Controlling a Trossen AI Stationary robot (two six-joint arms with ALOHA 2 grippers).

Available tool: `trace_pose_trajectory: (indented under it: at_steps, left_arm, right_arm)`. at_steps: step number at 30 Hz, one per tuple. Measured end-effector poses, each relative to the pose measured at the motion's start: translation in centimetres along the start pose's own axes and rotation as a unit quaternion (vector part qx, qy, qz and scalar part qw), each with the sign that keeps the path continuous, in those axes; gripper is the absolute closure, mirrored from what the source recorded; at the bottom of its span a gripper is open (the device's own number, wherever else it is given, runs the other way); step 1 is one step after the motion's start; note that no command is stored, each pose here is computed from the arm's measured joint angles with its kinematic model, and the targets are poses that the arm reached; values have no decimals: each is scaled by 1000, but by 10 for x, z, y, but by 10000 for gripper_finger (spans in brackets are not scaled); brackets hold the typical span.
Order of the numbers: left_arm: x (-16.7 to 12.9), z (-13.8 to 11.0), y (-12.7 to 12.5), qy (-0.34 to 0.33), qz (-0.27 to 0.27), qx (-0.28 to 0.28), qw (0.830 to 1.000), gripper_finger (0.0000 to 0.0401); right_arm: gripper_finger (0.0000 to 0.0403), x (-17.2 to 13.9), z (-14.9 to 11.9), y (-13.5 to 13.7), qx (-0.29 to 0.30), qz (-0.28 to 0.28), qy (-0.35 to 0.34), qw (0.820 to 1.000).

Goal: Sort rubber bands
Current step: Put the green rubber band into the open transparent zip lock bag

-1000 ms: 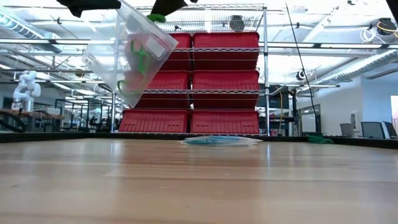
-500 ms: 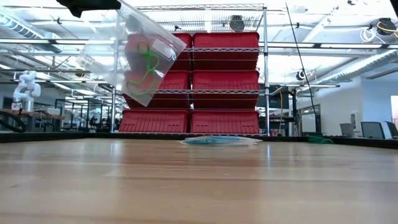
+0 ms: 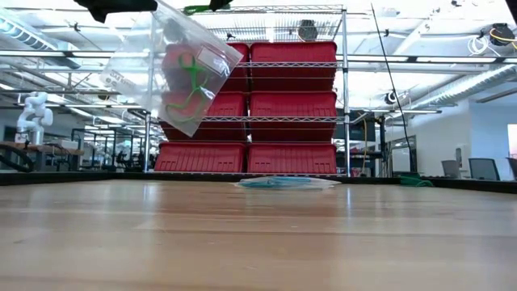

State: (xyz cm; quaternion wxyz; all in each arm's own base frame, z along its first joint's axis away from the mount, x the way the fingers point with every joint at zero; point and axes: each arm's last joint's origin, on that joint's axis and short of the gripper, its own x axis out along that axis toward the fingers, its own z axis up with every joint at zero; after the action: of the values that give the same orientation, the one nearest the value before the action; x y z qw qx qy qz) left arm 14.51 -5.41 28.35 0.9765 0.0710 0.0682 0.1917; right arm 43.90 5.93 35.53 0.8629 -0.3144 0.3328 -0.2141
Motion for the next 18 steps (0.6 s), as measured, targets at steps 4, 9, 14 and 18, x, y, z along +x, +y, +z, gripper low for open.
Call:
trace_pose_trajectory:
  at_steps: [4,9,14,18]
  left_arm:
    - [0,1,0,-3,0,-4,1000,401]
    - [1,1,-1,-5,0,-6,1000,401]
    - [1,1,-2,-4,0,-4,1000,401]
    - [1,1,-2,-3,0,-4,1000,401]
  right_arm:
    - [403,0,0,1,2,0,2,1000]
    - [403,6,-4,7,-7,4,19,1000]
    - [403,10,-7,9,-21,-12,36,999]
    - [403,10,-6,5,-18,-28,39,999]
